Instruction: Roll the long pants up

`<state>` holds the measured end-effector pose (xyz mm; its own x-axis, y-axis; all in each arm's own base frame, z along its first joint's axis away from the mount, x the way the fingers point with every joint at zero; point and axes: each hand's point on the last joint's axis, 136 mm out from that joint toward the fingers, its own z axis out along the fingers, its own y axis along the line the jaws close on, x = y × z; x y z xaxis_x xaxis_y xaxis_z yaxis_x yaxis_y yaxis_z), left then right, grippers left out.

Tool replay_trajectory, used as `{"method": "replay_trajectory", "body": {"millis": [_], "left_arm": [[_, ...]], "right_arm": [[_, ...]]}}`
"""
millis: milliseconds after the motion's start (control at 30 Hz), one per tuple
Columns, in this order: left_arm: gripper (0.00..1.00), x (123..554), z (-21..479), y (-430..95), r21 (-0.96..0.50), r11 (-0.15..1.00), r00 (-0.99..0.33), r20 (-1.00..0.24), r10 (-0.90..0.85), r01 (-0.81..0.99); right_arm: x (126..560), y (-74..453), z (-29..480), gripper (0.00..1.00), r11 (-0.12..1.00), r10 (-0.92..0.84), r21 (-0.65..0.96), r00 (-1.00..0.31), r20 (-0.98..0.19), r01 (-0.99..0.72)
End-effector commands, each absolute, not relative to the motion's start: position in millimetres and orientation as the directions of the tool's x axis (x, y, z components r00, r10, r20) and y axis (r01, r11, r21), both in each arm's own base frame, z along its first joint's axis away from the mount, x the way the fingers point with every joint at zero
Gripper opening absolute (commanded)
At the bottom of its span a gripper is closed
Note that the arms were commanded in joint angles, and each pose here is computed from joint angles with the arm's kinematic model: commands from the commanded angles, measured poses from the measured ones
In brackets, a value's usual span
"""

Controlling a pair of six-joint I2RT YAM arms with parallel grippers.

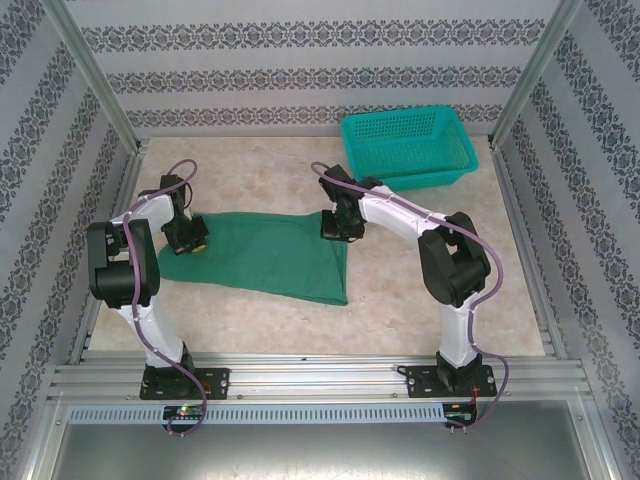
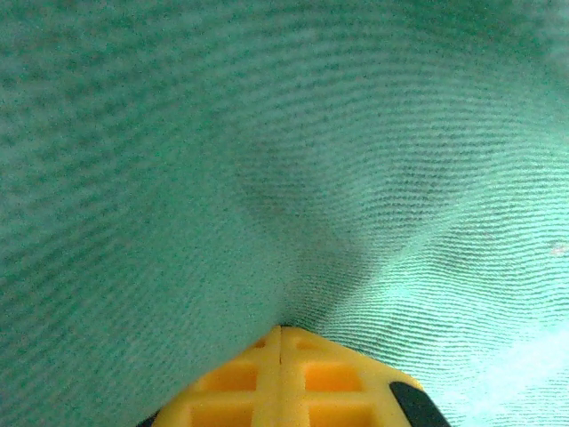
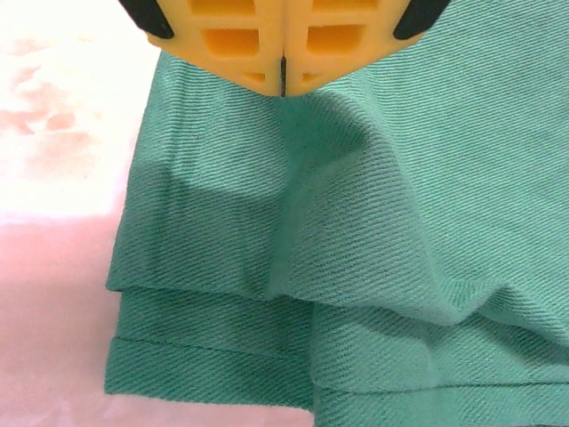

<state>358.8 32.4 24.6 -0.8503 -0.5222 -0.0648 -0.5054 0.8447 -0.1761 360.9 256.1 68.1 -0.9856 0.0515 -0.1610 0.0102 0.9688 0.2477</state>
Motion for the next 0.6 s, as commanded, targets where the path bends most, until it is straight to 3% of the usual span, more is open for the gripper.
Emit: {"method": "replay_trajectory", "body": {"millis": [0,167,267,333,433,567], "left_arm": [[0.0,358,17,22,-0.184,0.852,-0.863,-0.034,-0.504,-0.491],[0.0,359,17,22,-0.185,0.851,-0.862,-0.037,-0.505,-0.491],[0.0,359,18,22,-0.185,0.852,-0.863,-0.038,-0.504,-0.489],[0.0,359,19,23,-0.184,0.853,-0.863,-0.04,-0.503,-0.489],[0.0,359,21,23,-0.184,0.854,-0.864,-0.045,-0.502,-0.487],[0.0,359,20,22,-0.19,0.853,-0.864,-0.041,-0.501,-0.486]], "right_arm": [[365,245,62,0.02,0.98,0.049,0.199,-0.987,-0.154,0.018],[364,235,47,0.05,0.982,0.06,0.183,-0.99,-0.125,0.036],[364,235,36,0.19,0.986,0.041,0.164,-0.994,-0.1,0.025],[363,236,28,0.38,0.989,0.028,0.147,-0.996,-0.082,0.016],[363,239,22,0.55,0.99,0.016,0.141,-0.998,-0.063,0.007],[363,244,21,0.57,0.991,-0.004,0.134,-0.998,-0.06,-0.012]]}}
